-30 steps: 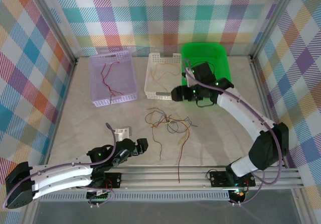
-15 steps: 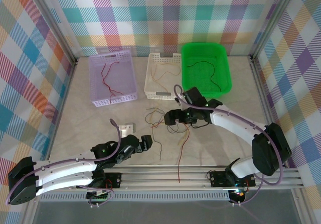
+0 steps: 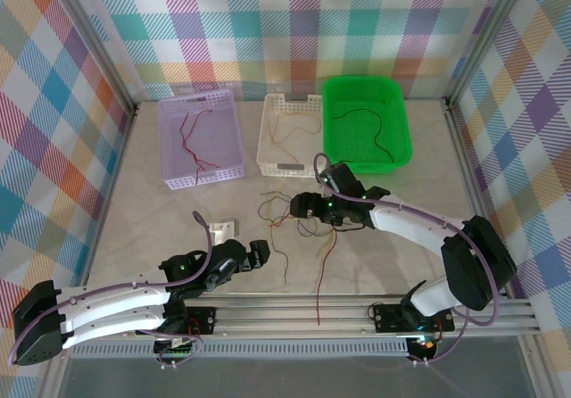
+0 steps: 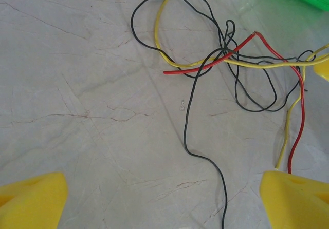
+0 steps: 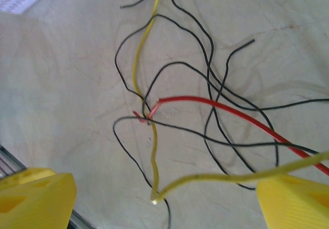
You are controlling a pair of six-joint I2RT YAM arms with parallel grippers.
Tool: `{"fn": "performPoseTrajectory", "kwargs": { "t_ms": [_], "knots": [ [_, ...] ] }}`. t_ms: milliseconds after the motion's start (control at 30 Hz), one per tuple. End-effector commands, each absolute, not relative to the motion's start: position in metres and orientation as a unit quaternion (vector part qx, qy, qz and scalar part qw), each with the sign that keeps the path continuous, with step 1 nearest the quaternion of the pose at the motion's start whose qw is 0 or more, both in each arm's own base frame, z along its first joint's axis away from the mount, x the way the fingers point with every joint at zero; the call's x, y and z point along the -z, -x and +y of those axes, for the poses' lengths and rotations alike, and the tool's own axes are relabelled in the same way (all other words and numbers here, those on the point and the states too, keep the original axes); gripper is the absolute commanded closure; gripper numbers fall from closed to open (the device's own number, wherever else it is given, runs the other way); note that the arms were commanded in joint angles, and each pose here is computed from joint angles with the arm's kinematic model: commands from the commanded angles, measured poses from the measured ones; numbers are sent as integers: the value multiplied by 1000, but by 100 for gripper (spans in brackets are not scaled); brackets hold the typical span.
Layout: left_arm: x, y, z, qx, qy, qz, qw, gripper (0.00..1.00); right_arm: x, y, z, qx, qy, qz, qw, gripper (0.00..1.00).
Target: Untangle the cables
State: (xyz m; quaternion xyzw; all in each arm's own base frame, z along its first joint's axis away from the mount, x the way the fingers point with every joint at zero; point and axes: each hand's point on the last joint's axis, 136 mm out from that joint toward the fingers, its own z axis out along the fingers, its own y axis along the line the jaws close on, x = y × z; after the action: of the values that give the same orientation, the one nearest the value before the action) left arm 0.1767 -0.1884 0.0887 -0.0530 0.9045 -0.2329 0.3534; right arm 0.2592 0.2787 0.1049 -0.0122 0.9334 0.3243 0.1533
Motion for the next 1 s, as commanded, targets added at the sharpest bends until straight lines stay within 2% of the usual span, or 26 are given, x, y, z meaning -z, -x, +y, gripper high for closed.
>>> {"fn": "performPoseTrajectory", "kwargs": {
  "t_ms": [0,33,167,367,500,667,967],
  "knots": [
    [-90,-175,-185,225,58,906,353,4,-106,-271,291,-347,-17,924,158,21],
    [-87,-173,-182,218,56,910,348,4,-106,-272,292,-349,-17,924,157,25],
    [-86,-171,-179,217,58,911,347,4,-98,-275,293,-340,-24,928,149,34],
    [-87,-169,-174,220,64,909,349,4,-101,-276,292,-331,-25,931,154,64],
    [-86,-168,-172,221,67,908,349,4,-118,-275,285,-314,-12,932,183,78],
    [-85,-170,-175,227,71,906,351,4,-134,-269,281,-300,13,931,208,100],
    [-106,-186,-199,223,52,900,371,4,-174,-251,291,-344,73,908,226,100]
  ]
}}
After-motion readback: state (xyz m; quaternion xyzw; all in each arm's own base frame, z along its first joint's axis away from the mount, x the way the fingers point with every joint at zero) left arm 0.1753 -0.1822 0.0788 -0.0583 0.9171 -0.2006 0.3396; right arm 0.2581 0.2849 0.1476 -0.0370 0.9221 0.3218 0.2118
